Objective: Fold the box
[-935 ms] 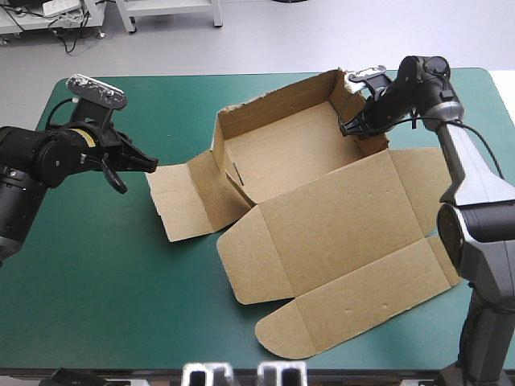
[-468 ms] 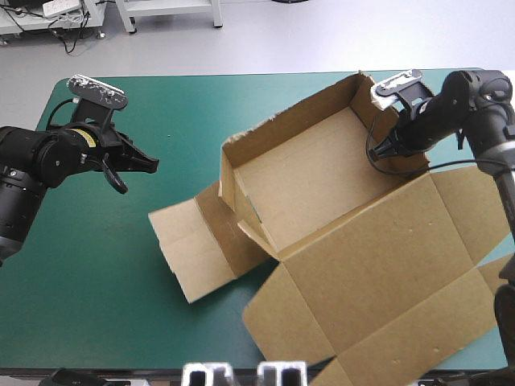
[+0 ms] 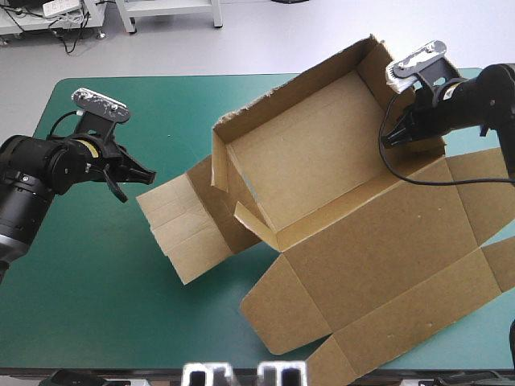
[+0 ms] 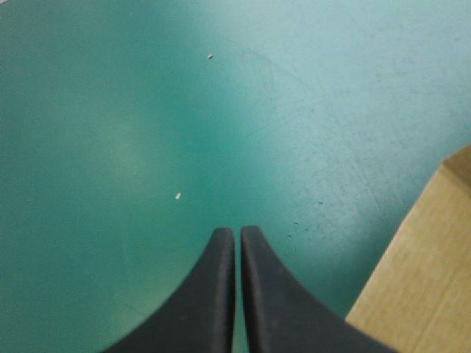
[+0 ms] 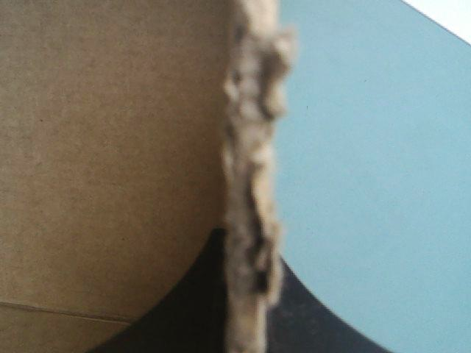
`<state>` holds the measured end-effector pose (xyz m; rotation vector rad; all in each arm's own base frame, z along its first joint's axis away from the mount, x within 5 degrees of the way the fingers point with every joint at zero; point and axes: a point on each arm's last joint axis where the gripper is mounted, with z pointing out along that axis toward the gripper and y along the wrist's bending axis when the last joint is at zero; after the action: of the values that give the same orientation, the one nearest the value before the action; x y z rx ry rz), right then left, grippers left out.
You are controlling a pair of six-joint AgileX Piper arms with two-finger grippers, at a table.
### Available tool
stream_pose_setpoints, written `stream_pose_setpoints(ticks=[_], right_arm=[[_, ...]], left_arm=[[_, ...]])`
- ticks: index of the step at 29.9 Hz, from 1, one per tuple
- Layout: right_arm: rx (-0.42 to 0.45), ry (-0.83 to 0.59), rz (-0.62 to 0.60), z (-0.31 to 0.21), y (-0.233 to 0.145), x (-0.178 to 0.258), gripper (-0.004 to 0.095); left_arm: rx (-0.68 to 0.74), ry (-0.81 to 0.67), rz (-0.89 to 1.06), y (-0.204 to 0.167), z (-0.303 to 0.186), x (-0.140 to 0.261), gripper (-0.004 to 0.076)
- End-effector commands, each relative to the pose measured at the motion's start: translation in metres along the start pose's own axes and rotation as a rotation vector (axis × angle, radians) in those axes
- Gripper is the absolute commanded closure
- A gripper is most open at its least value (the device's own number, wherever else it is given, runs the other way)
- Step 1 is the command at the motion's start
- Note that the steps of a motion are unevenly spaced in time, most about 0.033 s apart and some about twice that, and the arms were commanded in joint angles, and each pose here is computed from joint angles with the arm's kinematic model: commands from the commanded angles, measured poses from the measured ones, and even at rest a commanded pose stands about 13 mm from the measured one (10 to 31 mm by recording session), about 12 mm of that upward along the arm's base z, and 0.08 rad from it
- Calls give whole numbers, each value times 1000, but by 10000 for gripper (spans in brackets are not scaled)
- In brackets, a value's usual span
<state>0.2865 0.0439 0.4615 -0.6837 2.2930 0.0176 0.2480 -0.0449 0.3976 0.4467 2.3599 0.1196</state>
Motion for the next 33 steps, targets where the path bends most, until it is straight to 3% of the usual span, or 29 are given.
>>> stream_pose_setpoints(ticks=[1,6,11,15,20,25,31,33], right_arm=[[5,-114,41,-37,-2,-5,932],[-49,-216,128,-52,-23,-2,932],[-82,-270,171,-57,-33,1,932],[-112,-300,163,-60,-30,-2,932],[-106,-330,150,-67,-29,-6,932],[-103,-368,137,-77,-27,-11,932],[-83,-351,135,-75,-30,-10,932],[-92,-351,139,-73,-31,-10,932]], left_arm=[[-44,-82,-67,15,-2,3,712],[-102,-87,-188,42,15,21,712],[-36,-164,-325,55,22,28,712],[170,-239,-354,47,23,26,712],[454,-286,-233,26,21,22,712],[692,-385,-285,13,14,11,694],[1033,-567,-260,-3,-14,0,525],[1049,-570,-267,-4,-16,-1,452]])
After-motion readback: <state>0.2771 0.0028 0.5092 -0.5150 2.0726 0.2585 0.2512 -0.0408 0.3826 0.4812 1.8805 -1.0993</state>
